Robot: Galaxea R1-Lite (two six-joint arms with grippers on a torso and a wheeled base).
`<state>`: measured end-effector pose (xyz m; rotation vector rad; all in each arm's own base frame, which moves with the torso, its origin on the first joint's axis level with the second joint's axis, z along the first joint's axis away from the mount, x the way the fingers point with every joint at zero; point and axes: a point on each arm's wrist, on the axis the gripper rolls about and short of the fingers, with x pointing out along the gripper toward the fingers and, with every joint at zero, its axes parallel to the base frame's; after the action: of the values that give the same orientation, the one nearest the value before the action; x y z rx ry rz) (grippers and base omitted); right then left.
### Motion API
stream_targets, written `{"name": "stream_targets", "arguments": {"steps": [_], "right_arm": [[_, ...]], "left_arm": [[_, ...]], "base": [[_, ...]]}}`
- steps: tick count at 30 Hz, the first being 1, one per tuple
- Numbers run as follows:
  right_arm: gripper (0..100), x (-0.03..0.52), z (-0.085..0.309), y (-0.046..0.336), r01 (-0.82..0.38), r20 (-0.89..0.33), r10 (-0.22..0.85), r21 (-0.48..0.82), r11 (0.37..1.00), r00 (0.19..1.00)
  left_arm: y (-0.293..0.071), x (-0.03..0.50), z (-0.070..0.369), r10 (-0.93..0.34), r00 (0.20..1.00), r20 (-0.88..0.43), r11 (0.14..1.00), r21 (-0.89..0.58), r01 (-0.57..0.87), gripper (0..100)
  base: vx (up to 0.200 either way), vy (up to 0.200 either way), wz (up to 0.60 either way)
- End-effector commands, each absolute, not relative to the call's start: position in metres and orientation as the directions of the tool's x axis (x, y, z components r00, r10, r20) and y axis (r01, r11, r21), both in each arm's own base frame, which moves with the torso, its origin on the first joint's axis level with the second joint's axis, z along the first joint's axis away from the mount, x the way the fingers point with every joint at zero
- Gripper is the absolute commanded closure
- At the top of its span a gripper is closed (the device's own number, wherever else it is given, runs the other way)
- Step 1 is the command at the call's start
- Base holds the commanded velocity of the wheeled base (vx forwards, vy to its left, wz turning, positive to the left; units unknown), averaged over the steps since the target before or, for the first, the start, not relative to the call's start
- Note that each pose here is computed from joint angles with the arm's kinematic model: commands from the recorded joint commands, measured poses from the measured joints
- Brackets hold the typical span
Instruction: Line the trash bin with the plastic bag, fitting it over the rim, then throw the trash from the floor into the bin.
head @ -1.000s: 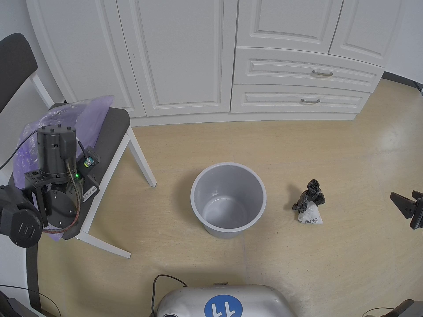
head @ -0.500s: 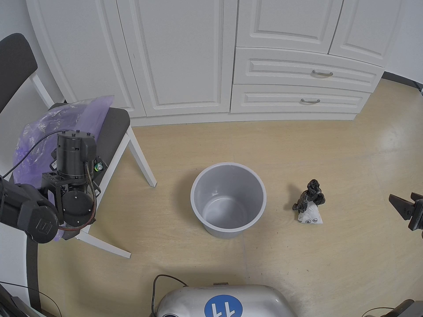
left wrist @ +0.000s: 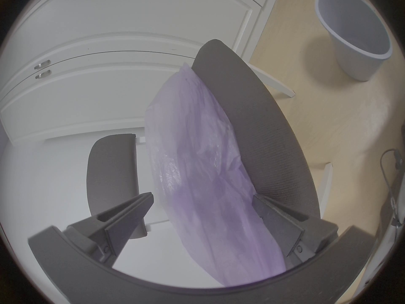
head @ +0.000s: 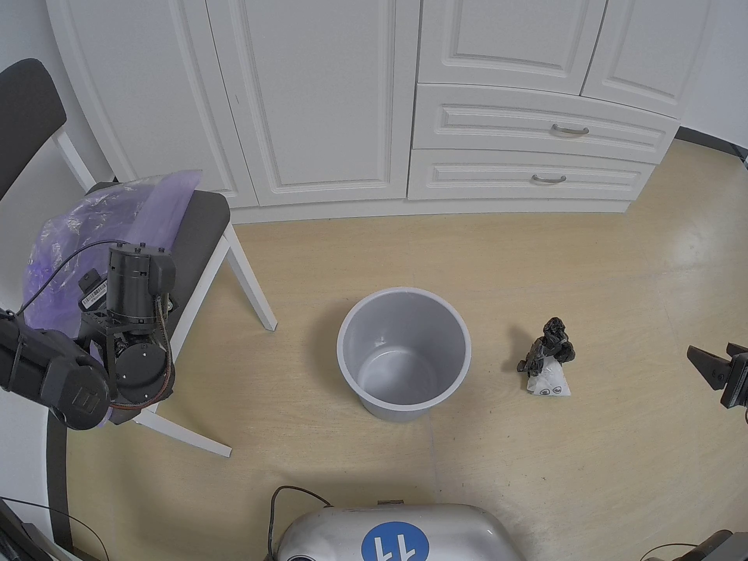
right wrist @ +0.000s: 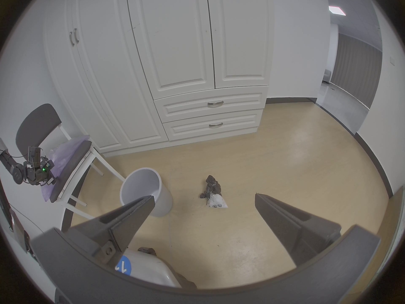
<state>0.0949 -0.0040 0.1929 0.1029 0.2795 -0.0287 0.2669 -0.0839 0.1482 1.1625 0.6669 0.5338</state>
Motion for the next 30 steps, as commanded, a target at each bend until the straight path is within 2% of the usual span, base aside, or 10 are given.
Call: {"name": "stream_targets", "arguments": {"steps": [1, 12, 20, 30], "right_arm": [[0, 0.095, 0.193, -0.004, 0.044, -0.278, -0.015, 0.098, 0.994, 0.96], [0, 0.097, 0.192, -0.005, 0.049, -0.286, -0.019, 0.098, 0.994, 0.958], [0, 0.099, 0.189, -0.005, 0.051, -0.305, -0.019, 0.1, 0.994, 0.952], [0, 0.098, 0.19, -0.005, 0.05, -0.297, -0.019, 0.1, 0.994, 0.955]], "left_arm": [[-0.081, 0.266, 0.144, 0.699, 0.685, -0.205, 0.308, 0.951, -0.03, 0], [-0.09, 0.262, 0.147, 0.657, 0.728, -0.198, 0.335, 0.941, -0.046, 0], [-0.086, 0.267, 0.132, 0.675, 0.706, -0.216, 0.324, 0.946, -0.021, 0], [-0.073, 0.266, 0.142, 0.703, 0.683, -0.199, 0.328, 0.943, -0.063, 0]], "base": [[0.0, 0.0, 0.0], [0.0, 0.0, 0.0], [0.0, 0.0, 0.0], [0.0, 0.0, 0.0]]}}
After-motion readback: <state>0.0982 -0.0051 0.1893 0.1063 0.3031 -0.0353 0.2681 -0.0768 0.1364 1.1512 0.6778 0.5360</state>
